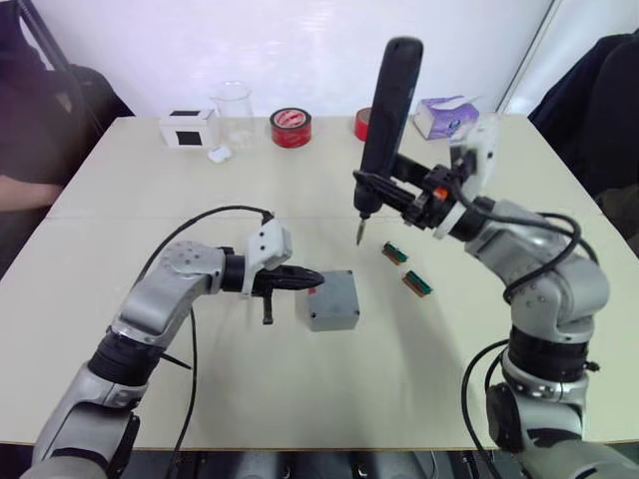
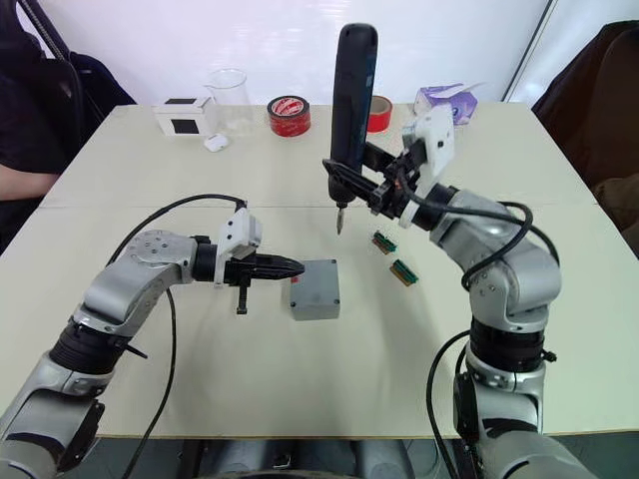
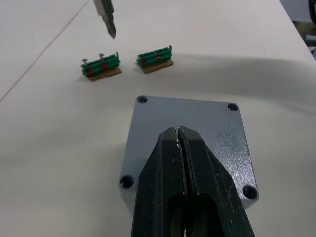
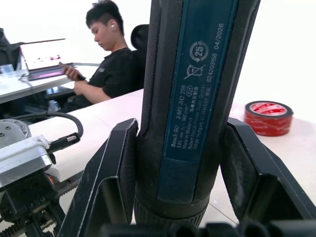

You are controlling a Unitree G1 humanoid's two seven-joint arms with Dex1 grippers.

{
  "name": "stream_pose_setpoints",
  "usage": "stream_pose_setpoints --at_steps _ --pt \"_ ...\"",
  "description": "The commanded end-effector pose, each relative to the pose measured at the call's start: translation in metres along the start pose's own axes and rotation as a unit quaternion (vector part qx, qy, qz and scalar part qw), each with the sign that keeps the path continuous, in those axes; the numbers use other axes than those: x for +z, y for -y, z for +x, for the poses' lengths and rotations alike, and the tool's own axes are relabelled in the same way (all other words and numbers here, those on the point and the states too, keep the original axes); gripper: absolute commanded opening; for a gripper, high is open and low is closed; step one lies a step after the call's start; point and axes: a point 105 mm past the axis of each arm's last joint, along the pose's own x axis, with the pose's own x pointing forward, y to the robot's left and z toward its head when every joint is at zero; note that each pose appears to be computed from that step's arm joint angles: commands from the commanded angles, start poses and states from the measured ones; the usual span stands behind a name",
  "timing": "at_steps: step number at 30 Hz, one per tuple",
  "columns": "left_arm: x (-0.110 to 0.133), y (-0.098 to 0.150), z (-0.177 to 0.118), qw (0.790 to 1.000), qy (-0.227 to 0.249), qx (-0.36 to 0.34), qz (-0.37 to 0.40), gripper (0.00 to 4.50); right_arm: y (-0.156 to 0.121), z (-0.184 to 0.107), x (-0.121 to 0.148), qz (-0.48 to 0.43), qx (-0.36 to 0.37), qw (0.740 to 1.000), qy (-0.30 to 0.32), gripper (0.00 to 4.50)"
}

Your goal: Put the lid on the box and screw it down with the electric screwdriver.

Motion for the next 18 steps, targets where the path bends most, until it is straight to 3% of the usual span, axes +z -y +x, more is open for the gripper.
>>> stream_pose_setpoints --at_steps 1,18 --pt "-0.004 -0.003 0.009 1.000 -0.015 0.001 0.009 0.00 -0.026 -0.001 0.013 -0.043 0.023 0.997 0.056 1.85" --pt "-0.009 -0.004 0.014 0.999 -0.031 -0.002 0.015 0.00 -0.032 -0.004 -0.021 -0.056 0.004 0.998 0.027 1.85"
